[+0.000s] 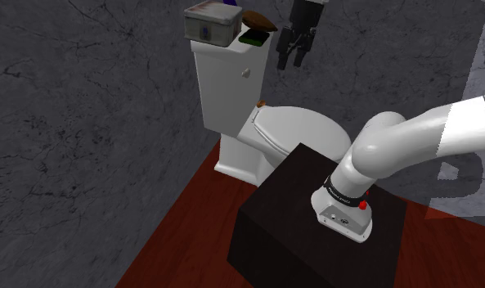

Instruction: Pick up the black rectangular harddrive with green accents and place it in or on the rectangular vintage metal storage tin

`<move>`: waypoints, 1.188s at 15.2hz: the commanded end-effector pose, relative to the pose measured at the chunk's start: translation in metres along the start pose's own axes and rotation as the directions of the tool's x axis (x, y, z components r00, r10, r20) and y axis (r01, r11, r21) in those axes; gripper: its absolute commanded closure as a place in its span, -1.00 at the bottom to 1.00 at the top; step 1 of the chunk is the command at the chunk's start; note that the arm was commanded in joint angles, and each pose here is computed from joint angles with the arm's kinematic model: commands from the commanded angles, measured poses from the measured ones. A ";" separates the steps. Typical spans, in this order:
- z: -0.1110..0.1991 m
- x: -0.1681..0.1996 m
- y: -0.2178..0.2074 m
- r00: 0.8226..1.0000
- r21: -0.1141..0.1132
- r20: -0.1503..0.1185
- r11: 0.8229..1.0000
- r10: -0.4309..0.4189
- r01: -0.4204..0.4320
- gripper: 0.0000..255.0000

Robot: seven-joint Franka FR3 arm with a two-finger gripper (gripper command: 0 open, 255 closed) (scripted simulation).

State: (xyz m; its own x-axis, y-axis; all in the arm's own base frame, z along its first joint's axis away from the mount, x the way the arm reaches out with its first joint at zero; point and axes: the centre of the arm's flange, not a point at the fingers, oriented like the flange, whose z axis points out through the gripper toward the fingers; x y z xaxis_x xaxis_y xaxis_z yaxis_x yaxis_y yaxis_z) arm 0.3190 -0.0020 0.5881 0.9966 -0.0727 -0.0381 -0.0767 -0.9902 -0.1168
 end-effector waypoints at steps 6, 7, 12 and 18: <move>0.002 0.029 0.063 0.969 0.259 -0.157 0.955 0.190 -0.145 -1.00; 0.003 0.033 0.076 0.956 0.311 -0.181 0.935 0.231 -0.167 -1.00; 0.019 0.051 0.141 0.857 0.565 -0.262 0.790 0.444 -0.236 -1.00; 0.056 0.063 0.215 0.682 0.816 -0.262 0.534 0.683 -0.222 -1.00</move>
State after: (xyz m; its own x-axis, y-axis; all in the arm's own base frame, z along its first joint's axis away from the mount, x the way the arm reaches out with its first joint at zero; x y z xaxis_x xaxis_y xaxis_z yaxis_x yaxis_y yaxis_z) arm 0.3628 -0.1969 0.5166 0.6784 -0.7157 0.1658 -0.2947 -0.4718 -0.8310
